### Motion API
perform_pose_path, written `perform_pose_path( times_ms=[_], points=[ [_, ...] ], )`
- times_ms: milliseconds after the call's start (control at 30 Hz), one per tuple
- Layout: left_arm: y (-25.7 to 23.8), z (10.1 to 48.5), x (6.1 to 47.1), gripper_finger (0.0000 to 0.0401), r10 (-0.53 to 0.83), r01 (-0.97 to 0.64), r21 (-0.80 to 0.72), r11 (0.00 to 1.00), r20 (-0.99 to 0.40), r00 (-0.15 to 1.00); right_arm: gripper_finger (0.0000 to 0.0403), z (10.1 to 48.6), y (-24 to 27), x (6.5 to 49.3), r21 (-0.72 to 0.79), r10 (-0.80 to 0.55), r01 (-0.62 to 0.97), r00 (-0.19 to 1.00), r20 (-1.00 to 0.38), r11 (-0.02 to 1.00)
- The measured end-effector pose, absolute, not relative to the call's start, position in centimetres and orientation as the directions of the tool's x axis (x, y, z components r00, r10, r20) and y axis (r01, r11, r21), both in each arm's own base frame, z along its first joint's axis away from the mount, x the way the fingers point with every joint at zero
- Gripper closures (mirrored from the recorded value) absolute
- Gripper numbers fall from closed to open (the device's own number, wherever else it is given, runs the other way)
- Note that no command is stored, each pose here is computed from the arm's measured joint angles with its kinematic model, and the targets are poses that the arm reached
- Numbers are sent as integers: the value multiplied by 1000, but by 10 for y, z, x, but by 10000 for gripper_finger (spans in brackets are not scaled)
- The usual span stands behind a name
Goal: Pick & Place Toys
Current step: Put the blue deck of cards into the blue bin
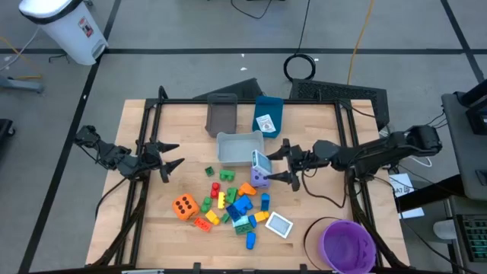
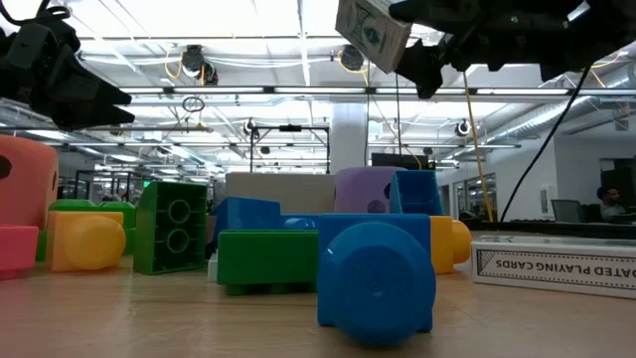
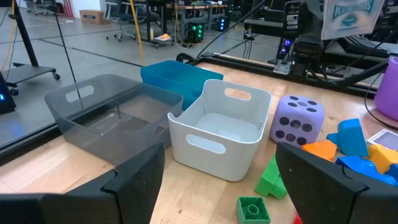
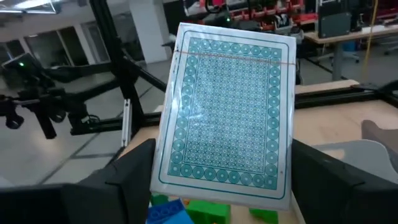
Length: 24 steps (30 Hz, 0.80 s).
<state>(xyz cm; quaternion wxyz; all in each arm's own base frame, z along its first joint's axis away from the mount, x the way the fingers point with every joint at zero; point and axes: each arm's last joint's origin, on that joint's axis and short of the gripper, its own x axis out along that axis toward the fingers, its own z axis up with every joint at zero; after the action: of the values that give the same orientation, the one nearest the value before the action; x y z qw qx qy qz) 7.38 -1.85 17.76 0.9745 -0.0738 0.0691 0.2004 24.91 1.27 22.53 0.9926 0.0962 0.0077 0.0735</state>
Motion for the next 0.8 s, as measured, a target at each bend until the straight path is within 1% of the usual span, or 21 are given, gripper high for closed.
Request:
perform_pose_path(
  times_ms=[167, 467, 800],
  points=[
    [-18, 178, 74, 91, 381, -401, -116, 909, -164, 910, 129, 210, 13, 257, 198, 149, -133, 987, -67, 971],
    [-18, 178, 74, 91, 381, -401, -116, 909, -164, 910, 129, 209, 5, 267, 193, 109, -102, 994, -26, 976],
    [-18, 178, 74, 91, 381, -401, -117, 908, -163, 910, 129, 199, 2, 281, 169, 88, -75, 993, -73, 983]
  ],
)
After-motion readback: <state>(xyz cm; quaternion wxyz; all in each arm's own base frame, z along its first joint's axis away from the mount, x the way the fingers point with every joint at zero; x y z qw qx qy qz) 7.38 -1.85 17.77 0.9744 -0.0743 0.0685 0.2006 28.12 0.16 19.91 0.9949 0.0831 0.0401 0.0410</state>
